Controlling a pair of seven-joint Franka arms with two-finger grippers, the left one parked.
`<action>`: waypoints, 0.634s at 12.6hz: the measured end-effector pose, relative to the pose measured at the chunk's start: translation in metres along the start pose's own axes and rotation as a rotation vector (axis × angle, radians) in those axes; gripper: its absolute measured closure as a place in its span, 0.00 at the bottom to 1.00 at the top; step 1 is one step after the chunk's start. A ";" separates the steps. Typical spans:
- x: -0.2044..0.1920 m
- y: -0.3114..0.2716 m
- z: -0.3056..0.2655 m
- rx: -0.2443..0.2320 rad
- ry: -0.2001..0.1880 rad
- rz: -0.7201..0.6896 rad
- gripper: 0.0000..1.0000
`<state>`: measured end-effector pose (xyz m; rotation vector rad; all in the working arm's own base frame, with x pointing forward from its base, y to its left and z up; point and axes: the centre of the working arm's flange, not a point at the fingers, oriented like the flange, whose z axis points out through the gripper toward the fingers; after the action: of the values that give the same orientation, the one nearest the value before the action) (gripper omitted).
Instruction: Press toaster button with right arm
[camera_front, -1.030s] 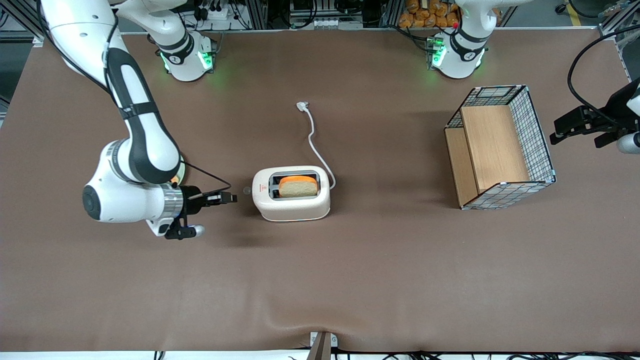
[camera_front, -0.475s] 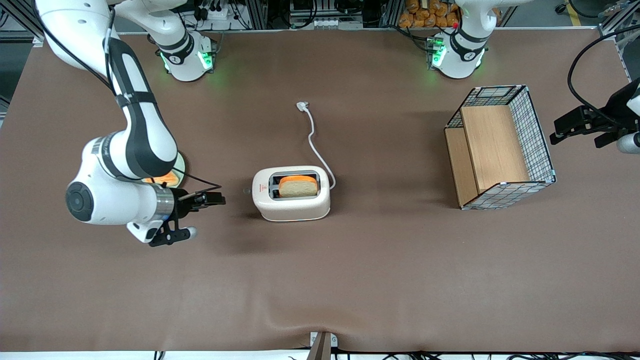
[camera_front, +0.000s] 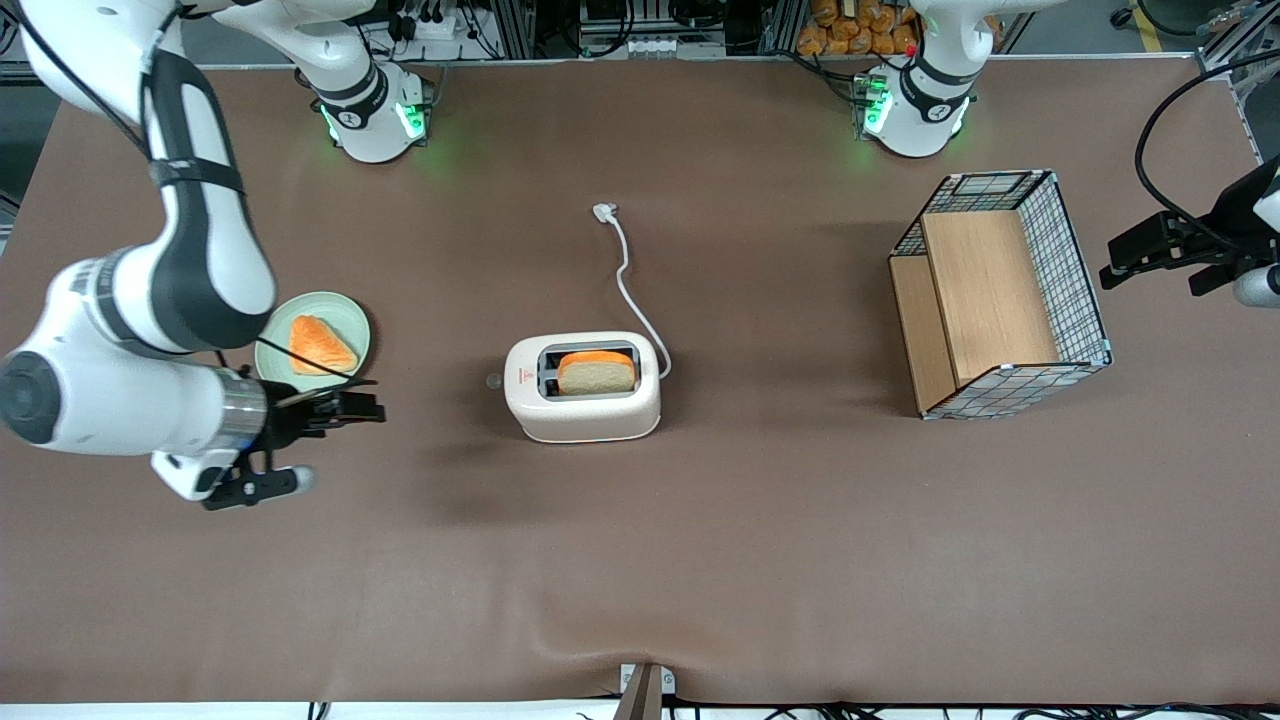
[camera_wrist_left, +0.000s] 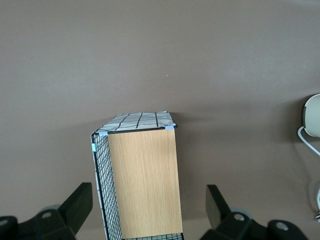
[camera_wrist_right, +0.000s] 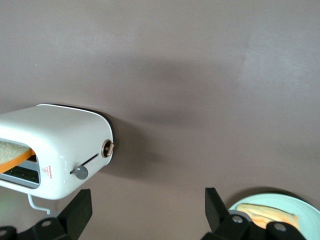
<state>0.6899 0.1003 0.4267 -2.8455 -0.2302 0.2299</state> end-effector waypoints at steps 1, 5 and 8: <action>-0.001 0.006 -0.009 0.001 0.002 0.004 0.00; -0.014 0.021 -0.063 -0.094 0.053 0.003 0.00; -0.039 0.009 -0.105 -0.120 0.068 -0.004 0.00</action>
<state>0.6719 0.0576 0.5293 -2.9655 -0.2442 0.1226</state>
